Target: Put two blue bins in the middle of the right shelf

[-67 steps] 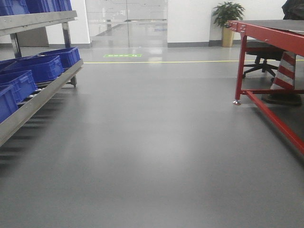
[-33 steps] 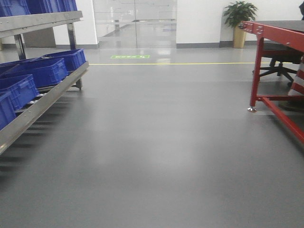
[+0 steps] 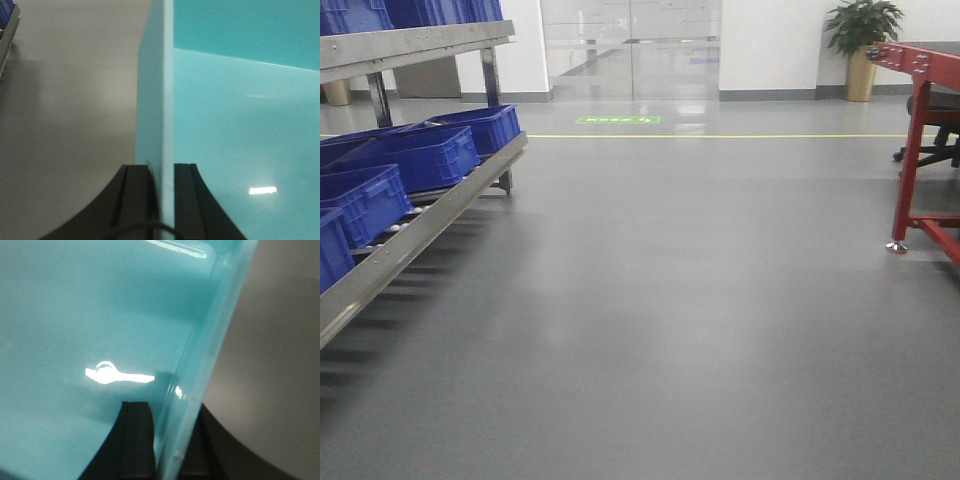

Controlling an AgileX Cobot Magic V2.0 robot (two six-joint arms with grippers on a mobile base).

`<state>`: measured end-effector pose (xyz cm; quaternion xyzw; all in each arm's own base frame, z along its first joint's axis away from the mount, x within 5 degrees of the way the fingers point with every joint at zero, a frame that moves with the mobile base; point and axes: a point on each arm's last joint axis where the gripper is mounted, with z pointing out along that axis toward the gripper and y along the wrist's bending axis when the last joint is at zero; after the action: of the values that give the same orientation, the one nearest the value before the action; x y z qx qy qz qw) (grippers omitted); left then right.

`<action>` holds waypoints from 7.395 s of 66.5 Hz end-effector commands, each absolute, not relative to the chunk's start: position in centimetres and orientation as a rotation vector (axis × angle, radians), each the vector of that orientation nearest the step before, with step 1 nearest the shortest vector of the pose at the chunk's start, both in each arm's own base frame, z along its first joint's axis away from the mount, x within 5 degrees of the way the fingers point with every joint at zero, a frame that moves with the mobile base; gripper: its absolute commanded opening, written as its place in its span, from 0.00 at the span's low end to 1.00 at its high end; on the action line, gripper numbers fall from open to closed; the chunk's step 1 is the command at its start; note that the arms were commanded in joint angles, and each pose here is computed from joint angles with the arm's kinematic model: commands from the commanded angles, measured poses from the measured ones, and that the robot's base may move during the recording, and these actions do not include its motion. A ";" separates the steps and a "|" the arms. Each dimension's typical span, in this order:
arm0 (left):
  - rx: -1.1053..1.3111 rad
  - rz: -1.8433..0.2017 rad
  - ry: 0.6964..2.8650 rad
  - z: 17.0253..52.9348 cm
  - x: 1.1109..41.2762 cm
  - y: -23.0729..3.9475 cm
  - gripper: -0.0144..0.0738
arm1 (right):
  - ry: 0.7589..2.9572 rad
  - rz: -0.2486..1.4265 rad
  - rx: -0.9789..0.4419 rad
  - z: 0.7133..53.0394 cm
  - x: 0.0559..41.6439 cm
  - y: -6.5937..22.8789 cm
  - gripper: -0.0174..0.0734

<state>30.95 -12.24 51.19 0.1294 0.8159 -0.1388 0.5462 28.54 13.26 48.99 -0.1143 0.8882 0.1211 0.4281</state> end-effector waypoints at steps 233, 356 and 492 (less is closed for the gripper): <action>0.279 -0.366 1.827 52.8 30.4 -12.1 0.04 | 2.205 0.269 -0.318 48.8 29.2 13.3 0.03; 0.279 -0.366 1.822 52.9 30.4 -12.1 0.04 | 2.191 0.272 -0.317 48.9 29.3 13.3 0.03; 0.373 -0.306 2.368 44.5 33.7 -13.7 0.04 | 2.215 0.137 -0.264 44.9 35.2 12.8 0.03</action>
<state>33.80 -13.55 44.30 0.1366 0.9191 -0.1111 0.3526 34.25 13.47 44.59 -0.0967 0.9063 0.0921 0.4010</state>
